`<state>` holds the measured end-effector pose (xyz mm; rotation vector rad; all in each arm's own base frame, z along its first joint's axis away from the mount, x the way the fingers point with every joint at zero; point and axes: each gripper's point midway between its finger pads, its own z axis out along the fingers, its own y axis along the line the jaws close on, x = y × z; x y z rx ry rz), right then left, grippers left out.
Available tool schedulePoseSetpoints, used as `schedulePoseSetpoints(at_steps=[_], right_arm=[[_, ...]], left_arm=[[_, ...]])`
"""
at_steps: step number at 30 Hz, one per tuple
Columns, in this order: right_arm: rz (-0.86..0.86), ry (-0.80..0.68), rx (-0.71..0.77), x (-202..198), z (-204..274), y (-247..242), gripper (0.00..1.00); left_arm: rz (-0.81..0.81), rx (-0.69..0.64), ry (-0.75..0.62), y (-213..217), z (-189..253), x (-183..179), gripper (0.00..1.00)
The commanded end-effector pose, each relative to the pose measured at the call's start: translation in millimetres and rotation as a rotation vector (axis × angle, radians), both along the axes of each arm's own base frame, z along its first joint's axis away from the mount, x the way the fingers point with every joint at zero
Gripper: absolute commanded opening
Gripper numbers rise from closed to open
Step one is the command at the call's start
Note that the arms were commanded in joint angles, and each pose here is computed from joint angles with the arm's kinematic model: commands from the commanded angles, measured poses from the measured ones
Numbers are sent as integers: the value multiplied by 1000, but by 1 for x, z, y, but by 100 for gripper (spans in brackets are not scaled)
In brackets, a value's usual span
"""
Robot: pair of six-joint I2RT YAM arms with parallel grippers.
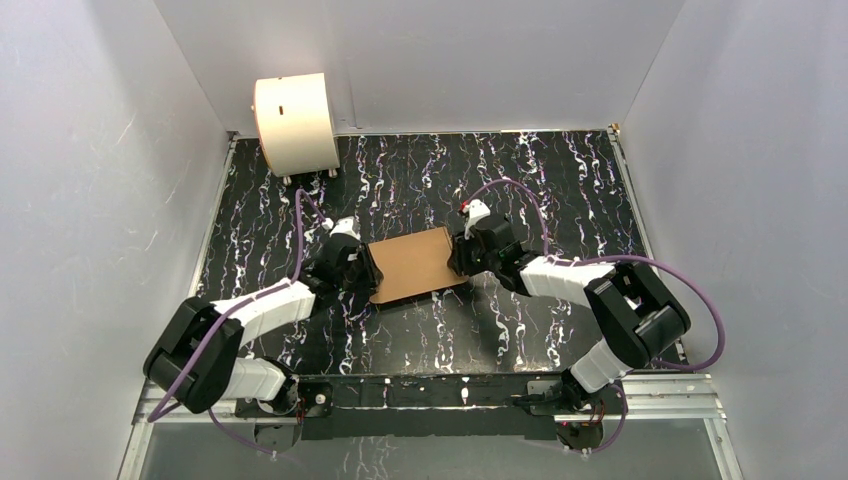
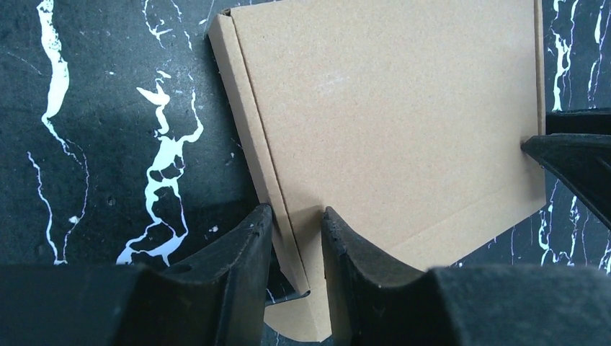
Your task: Fold the paper box
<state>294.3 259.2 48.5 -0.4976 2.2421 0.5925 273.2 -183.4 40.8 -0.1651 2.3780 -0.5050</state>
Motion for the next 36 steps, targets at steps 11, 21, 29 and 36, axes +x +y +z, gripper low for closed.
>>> schedulePoseSetpoints(at_steps=[11,21,29,36], right_arm=[[10,150,28,-37,-30,-8,39],[14,57,37,-27,7,-9,47],[10,67,26,-25,2,-8,47],[22,99,15,-37,-7,-9,46]], left_arm=[[25,85,53,17,-36,-5,22],[70,-18,-53,21,12,7,38],[32,-75,-52,12,15,9,49],[16,-53,19,10,-12,5,39]])
